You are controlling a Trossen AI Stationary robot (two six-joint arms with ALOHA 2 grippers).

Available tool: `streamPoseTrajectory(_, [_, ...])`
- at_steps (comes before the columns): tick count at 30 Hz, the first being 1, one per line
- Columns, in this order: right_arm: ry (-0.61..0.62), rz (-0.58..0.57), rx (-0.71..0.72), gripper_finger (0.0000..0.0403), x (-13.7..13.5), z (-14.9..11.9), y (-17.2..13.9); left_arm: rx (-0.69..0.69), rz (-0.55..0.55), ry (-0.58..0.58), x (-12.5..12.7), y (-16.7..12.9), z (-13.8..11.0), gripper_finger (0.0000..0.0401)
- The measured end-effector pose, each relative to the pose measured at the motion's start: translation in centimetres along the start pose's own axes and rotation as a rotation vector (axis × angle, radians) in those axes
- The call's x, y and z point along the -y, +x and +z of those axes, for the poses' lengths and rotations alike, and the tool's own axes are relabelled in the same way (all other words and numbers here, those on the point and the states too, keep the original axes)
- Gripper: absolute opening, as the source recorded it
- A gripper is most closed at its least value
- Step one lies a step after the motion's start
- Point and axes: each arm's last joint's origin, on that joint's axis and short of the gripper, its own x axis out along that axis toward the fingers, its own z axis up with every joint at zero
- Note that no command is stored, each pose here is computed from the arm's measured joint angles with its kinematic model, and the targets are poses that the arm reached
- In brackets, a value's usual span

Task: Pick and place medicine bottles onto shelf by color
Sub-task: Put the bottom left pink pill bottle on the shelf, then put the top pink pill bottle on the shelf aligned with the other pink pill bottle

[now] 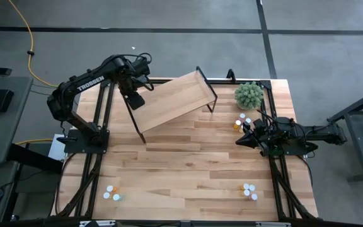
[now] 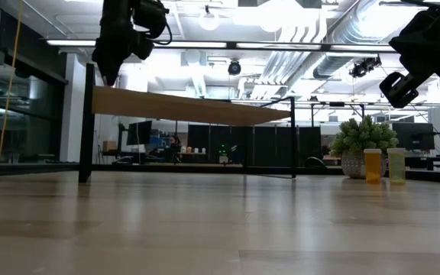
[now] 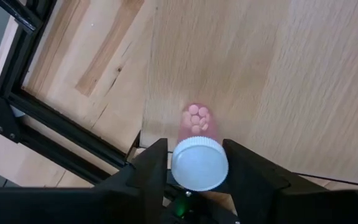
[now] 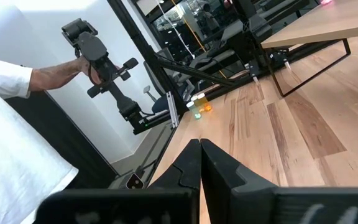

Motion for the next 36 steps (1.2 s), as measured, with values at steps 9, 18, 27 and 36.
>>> streamPoseTrajectory(9, [0.0, 0.0, 0.0, 0.0, 0.0, 0.0, 0.0, 0.002, -0.017, 0.0, 0.0, 0.0, 0.0, 0.0179])
streamPoseTrajectory(18, [0.0, 0.0, 0.0, 0.0, 0.0, 0.0, 0.0, 0.068, -0.03, 0.029, 0.0, -1.6, 0.3, 0.0224])
streamPoseTrajectory(27, [0.0, 0.0, 0.0, 0.0, 0.0, 0.0, 0.0, 0.395, -0.15, -0.028, 0.4, -6.4, 0.6, 0.0232])
streamPoseTrajectory(36, [0.0, 0.0, 0.0, 0.0, 0.0, 0.0, 0.0, 1.116, -0.44, 0.02, 4.7, -9.8, -5.3, 0.0209])
